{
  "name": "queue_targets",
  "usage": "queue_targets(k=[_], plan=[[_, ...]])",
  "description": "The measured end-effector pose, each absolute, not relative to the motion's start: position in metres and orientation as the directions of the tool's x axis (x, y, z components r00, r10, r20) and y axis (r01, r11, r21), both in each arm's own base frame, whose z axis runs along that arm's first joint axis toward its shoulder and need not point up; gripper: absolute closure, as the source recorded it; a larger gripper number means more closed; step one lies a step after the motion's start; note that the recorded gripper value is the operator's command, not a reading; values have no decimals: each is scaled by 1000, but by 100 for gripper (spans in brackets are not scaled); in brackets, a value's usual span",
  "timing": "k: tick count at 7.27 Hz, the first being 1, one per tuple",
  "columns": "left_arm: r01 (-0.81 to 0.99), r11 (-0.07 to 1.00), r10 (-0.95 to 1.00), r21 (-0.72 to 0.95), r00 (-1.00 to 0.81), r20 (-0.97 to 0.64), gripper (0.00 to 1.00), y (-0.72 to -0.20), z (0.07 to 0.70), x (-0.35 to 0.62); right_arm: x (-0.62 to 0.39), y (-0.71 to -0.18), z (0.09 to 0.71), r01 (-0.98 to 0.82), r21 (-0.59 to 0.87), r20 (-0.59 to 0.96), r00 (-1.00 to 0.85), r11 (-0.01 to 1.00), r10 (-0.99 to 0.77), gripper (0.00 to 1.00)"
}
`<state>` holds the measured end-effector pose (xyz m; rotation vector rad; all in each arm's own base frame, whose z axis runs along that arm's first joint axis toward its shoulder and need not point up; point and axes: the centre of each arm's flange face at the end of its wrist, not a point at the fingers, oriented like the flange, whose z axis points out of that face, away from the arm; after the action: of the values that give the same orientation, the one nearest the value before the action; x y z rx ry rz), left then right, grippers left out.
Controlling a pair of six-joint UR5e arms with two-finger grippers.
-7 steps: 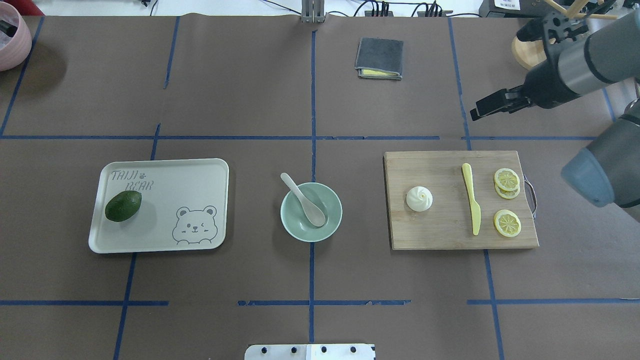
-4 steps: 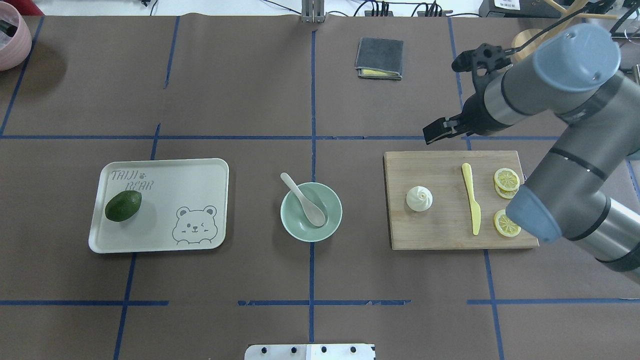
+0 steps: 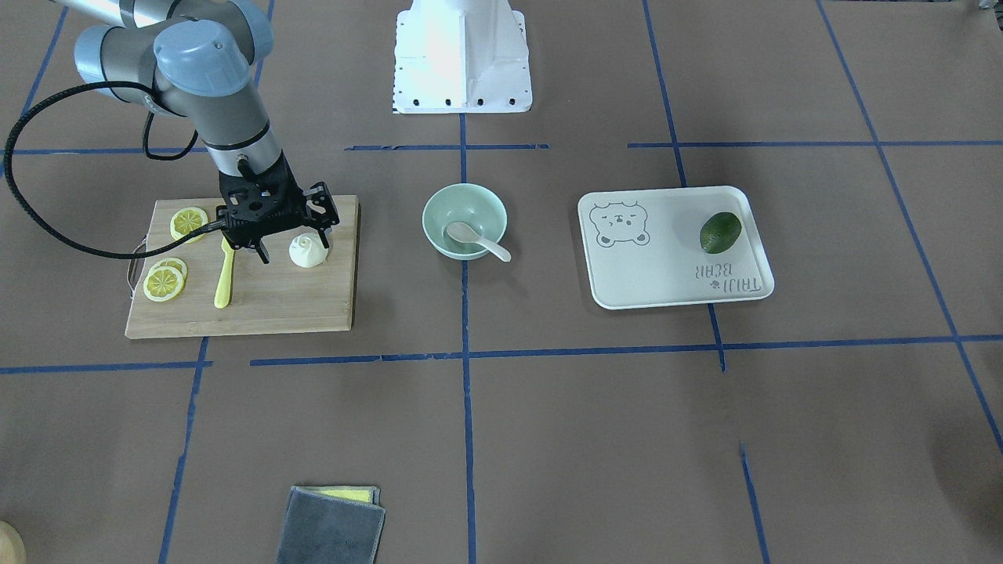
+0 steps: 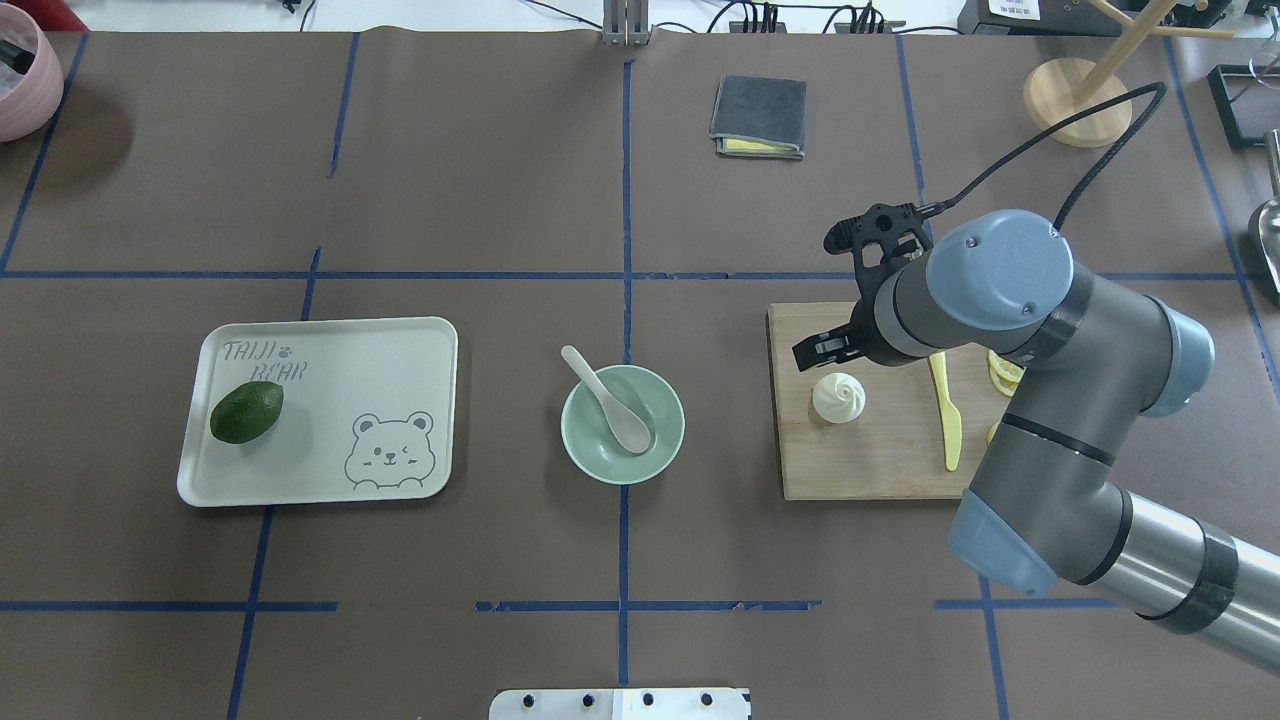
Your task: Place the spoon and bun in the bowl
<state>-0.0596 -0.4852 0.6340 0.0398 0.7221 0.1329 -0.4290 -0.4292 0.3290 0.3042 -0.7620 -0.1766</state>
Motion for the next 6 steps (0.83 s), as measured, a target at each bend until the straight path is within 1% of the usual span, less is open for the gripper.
queue_targets(k=[1, 2, 3, 6], plan=[[-109, 991, 130, 73, 742, -658, 0, -484, 639, -60, -439, -424, 336, 61, 325, 643, 717, 944, -268, 44], [-110, 991, 131, 73, 742, -658, 0, -484, 640, -60, -447, -419, 341, 74, 319, 638, 720, 945, -272, 60], [-111, 991, 132, 74, 741, -658, 0, -484, 640, -60, -452, -414, 343, 85, 315, 635, 721, 945, -276, 100], [-110, 991, 131, 75, 735, -665, 0, -483, 640, -59, -455, -410, 345, 98, 310, 633, 721, 946, -282, 100]])
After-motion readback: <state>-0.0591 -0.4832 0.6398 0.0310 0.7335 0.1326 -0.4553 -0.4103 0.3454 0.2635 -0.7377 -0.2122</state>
